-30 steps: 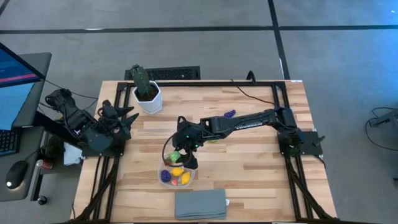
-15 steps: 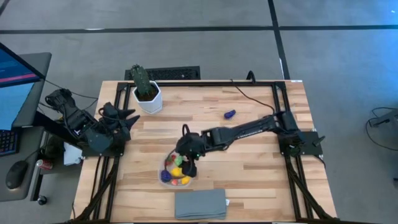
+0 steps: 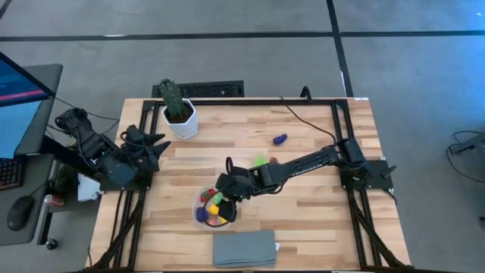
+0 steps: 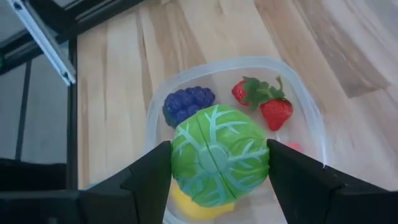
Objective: Pick and placing Produce into tupperware
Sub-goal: Put the cabbage into the transparent bin
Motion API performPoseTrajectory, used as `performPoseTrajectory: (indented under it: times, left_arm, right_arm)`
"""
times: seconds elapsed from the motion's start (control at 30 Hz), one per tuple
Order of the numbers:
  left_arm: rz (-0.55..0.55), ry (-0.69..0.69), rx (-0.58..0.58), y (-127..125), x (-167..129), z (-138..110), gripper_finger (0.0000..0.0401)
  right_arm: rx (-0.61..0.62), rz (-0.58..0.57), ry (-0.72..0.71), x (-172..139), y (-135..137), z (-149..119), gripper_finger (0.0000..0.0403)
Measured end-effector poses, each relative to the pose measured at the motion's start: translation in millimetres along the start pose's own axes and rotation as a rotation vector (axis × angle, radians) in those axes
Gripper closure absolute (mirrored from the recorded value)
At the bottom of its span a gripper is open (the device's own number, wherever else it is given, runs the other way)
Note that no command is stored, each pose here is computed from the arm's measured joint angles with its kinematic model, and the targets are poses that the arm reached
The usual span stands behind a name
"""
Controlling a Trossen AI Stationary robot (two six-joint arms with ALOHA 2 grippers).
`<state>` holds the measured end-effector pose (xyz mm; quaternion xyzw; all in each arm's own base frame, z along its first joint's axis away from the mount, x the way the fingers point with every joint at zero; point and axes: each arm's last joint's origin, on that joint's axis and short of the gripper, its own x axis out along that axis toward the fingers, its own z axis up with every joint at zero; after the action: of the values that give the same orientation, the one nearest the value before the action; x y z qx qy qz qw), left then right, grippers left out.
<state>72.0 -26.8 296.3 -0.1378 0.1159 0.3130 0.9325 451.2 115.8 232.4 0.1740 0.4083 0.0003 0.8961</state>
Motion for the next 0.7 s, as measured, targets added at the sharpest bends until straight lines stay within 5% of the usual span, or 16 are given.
performPoseTrajectory:
  times: [0.7]
  left_arm:
    - [-0.080, 0.136, 0.145, -1.5, -0.4, -4.4, 0.0227]
  right_arm:
    - [0.232, -0.061, -0.090, -1.2, 17.8, -6.5, 0.0137]
